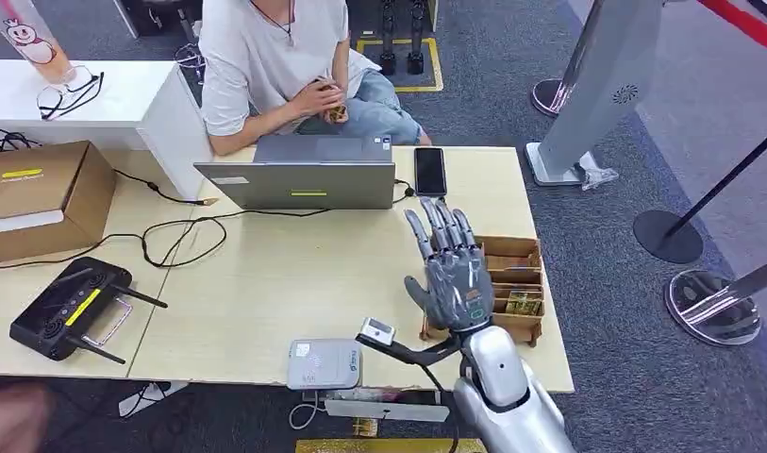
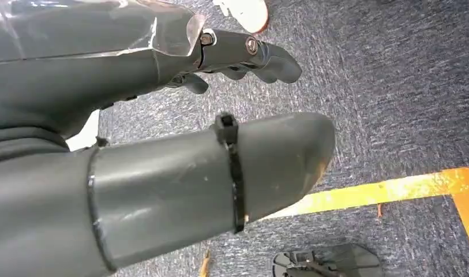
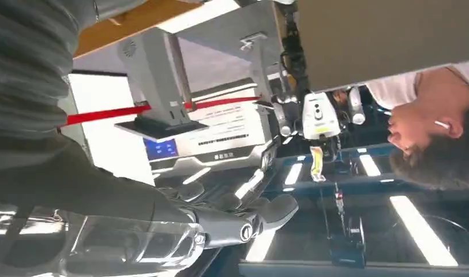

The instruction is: Pass the card to the sensor for recognition and then transmit it.

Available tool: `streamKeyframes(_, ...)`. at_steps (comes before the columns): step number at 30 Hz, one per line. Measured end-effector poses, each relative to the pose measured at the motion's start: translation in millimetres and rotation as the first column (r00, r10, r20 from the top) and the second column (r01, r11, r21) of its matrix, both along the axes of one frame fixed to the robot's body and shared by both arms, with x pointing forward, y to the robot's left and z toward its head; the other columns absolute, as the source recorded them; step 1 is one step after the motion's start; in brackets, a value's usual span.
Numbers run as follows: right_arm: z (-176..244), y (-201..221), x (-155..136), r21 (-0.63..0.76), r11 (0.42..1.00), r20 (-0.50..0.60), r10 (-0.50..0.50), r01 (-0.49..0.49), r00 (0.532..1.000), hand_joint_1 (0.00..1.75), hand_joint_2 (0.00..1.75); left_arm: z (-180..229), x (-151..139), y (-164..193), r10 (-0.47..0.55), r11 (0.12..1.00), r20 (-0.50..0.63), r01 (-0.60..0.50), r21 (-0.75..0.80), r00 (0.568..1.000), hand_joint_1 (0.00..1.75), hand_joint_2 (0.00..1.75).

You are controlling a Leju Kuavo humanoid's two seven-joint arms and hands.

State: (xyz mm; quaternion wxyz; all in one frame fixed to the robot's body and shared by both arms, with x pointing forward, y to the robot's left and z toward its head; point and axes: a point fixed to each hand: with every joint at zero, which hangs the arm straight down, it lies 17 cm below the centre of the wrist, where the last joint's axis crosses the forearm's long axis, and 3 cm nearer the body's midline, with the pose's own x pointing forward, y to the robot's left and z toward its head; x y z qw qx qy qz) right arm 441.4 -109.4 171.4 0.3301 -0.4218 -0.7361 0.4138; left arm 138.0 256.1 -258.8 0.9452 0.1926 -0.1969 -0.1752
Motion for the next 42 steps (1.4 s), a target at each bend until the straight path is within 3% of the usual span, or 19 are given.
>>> streamKeyframes(23, -43, -38, 10, -0.185, 0.980, -0.232, -0.110, 0.067, 0.967, 0.00, 1.75, 0, 1, -4, -0.018, 1.000, -0.003, 0.018, -0.004, 1.000, 0.00, 0.00)
streamKeyframes(42, -43, -53, 12, -0.216, 0.972, -0.244, -0.142, 0.088, 0.959, 0.00, 1.75, 0, 2, -5, -0.023, 1.000, -0.003, 0.023, -0.005, 1.000, 0.00, 0.00)
